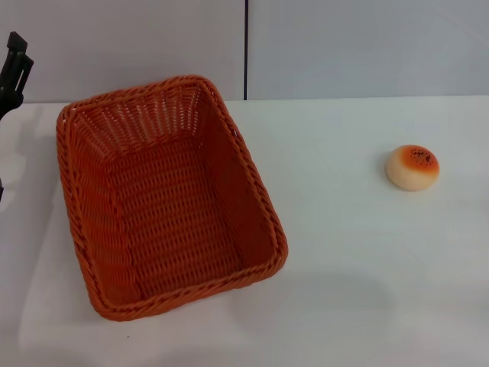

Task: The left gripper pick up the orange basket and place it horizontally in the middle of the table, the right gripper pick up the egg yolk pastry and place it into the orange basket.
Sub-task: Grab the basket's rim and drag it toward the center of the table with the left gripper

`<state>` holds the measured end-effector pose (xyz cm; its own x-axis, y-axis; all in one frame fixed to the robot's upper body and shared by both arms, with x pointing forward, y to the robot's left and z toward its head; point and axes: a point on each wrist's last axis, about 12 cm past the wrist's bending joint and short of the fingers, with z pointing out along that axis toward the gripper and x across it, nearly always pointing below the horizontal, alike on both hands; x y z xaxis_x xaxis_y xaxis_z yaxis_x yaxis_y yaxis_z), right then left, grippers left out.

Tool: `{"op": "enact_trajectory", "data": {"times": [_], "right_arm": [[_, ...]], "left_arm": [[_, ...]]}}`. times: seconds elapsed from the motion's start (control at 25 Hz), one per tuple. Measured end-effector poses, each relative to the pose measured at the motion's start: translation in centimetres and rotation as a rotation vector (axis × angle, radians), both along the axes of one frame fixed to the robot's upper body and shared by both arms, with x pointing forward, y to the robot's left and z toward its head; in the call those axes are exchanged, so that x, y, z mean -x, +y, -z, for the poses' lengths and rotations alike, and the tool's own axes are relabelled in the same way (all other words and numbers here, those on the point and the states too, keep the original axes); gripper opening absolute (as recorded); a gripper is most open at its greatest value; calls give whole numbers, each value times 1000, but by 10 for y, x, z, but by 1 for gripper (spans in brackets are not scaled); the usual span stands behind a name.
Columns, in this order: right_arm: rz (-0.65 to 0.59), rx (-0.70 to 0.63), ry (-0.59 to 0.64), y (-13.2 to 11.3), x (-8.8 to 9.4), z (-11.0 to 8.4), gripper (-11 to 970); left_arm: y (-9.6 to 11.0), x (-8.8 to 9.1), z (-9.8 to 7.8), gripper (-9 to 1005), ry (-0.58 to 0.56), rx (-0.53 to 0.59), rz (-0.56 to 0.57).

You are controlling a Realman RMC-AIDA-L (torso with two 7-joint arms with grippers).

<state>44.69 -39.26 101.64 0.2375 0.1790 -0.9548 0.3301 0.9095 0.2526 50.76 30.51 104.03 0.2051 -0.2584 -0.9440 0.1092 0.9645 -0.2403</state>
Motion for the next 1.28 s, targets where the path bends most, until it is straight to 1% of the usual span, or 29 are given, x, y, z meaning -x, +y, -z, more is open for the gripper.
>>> {"op": "enact_trajectory", "data": {"times": [0.16, 0.32, 0.48, 0.6, 0.64, 0.76, 0.8, 0.92, 1.0, 1.12, 1.2, 1.28], "right_arm": [[-5, -16, -9, 0, -1, -1, 828], [-8, -30, -17, -1, -1, -1, 828], [-5, -31, -14, -2, 0, -1, 828], [0, -31, -10, -3, 3, 0, 828], [2, -31, -8, -3, 4, 1, 828], [14, -32, -6, -5, 7, 2, 828], [19, -33, -6, -6, 8, 2, 828], [28, -34, -7, -7, 9, 2, 828], [31, -34, -8, -8, 9, 1, 828], [33, -33, -8, -9, 9, 1, 828], [36, -33, -9, -9, 9, 1, 828], [41, -33, -11, -11, 9, 1, 828]], "left_arm": [[-1, -1, -1, 818, -3, 5, 18], [1, -9, -5, 818, 7, 60, 80], [22, -28, -20, 817, 51, 148, 214], [44, -40, -35, 816, 103, 218, 306], [55, -46, -44, 816, 137, 256, 360], [75, -53, -61, 815, 197, 296, 441], [84, -55, -68, 815, 236, 319, 479], [99, -59, -84, 814, 325, 325, 564], [108, -61, -96, 814, 413, 291, 650], [115, -62, -108, 813, 549, 241, 762], [117, -63, -113, 812, 637, 212, 812], [118, -63, -116, 812, 751, 150, 832]]}}
